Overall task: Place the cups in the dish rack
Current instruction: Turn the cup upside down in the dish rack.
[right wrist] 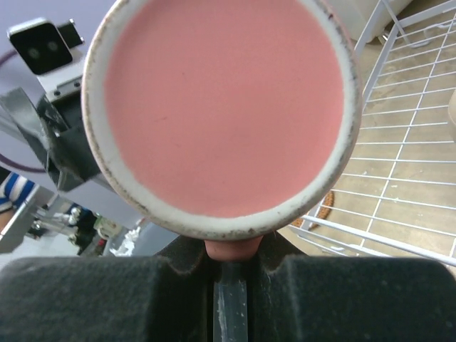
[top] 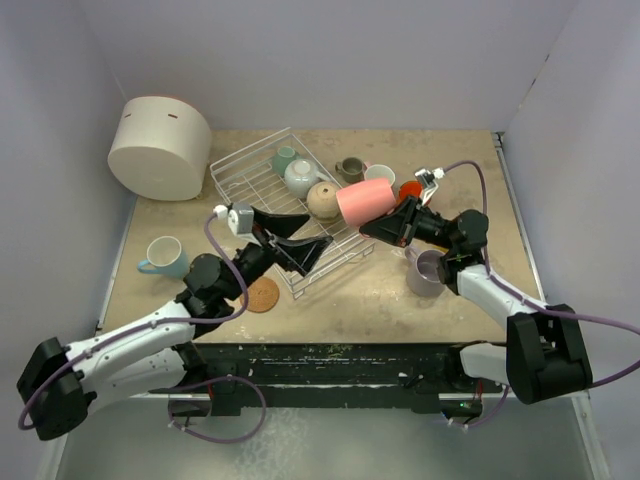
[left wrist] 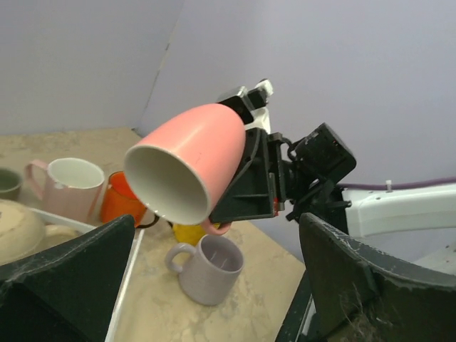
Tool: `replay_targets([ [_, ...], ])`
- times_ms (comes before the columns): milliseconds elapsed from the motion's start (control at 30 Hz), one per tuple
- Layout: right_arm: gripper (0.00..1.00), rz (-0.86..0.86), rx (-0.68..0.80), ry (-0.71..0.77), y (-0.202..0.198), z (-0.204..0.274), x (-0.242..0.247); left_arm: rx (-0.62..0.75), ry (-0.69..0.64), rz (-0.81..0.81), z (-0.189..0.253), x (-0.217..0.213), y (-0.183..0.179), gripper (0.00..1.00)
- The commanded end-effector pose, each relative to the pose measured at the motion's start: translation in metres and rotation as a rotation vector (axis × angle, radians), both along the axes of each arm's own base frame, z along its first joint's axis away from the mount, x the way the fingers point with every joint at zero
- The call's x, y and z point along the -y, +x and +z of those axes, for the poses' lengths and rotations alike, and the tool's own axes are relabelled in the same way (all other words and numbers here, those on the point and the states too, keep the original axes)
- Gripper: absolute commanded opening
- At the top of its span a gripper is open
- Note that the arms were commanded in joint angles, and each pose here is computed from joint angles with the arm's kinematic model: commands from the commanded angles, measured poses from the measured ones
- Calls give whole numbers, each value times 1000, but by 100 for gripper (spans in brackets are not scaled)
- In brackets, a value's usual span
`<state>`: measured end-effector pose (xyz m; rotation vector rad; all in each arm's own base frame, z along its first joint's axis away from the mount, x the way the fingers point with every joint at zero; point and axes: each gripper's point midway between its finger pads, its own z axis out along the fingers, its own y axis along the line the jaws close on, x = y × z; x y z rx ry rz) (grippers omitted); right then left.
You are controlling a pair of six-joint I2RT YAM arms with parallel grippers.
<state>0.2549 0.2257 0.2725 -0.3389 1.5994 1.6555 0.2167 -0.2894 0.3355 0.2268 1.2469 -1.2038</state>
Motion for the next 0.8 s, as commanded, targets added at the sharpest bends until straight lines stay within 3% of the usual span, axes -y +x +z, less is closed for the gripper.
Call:
replay_targets([
  [0,0,13,278,-51,2,33,1,-60,179,83,-12,-24,10,99],
  [233,0,50,407,-187,7,20,2,-205,368,92,-14,-53,24,99],
  [467,0,55,527,-365,26,12,7,-190,559,176,4,-82,19,99],
  [667,0,34,621,-503,51,10,13,-177,691,315,-17,-120,18,99],
  [767,0,106,643,-596,55,-3,12,-174,706,350,-31,-131,14,99],
])
